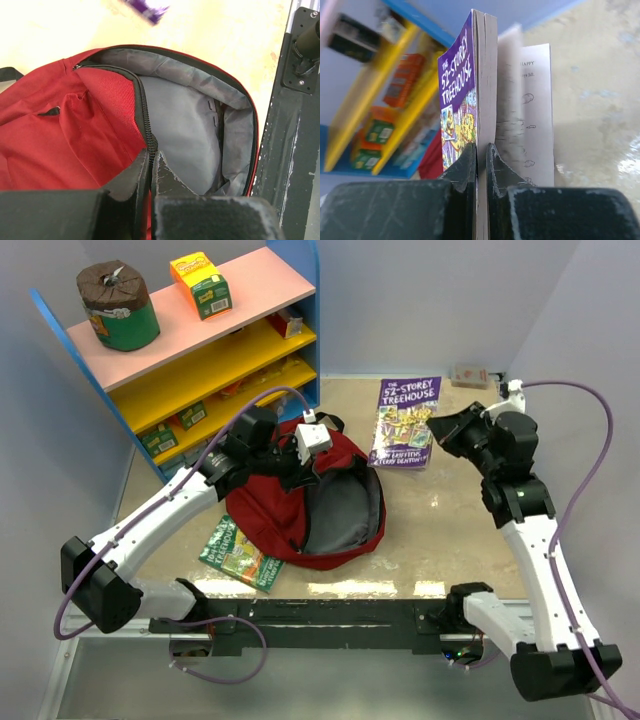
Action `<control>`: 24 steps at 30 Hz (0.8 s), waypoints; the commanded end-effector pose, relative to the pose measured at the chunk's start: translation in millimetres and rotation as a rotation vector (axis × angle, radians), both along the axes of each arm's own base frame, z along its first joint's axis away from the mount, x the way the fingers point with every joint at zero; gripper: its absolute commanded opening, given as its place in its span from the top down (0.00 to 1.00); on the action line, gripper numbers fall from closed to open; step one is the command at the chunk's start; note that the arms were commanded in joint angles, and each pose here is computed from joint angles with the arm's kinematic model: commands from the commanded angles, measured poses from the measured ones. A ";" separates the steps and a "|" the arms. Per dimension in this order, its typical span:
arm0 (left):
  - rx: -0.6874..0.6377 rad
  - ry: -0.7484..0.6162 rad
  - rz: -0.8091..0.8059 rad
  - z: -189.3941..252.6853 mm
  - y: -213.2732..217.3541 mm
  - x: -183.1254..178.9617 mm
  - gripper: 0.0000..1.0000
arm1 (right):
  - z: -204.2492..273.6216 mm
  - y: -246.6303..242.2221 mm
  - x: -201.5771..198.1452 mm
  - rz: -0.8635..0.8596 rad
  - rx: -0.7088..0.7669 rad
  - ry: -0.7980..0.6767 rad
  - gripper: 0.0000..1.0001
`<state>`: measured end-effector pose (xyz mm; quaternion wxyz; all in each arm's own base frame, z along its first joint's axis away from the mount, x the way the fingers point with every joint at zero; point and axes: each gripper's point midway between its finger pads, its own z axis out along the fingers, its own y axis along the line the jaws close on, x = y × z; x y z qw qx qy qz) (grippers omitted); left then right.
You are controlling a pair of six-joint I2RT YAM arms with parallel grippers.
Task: Pack the student bag
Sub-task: Pick up the book from the center of the board, then place the book in the student bag.
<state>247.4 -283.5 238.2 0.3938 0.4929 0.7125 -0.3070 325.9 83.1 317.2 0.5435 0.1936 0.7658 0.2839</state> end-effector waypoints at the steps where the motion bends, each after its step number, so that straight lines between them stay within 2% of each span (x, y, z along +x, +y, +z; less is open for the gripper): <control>1: -0.069 -0.060 0.004 25.5 -4.4 0.9 0.95 | 56.8 19.9 -30.7 0.082 0.057 -0.087 1.00; 7: -0.076 -0.070 0.020 30.6 -5.0 4.8 0.95 | 2.4 31.3 -68.8 0.149 0.048 0.103 1.00; 12: -0.092 -0.064 0.039 36.8 -9.5 11.1 0.95 | -18.6 30.2 -99.2 0.187 0.022 0.177 1.00; 18: -0.109 -0.062 0.072 47.0 -14.7 21.7 0.94 | -55.3 43.6 -107.1 0.250 0.074 0.242 1.00; 24: -0.134 -0.041 0.071 53.3 -22.6 25.1 0.93 | -59.7 66.3 -101.3 0.314 0.108 0.249 1.00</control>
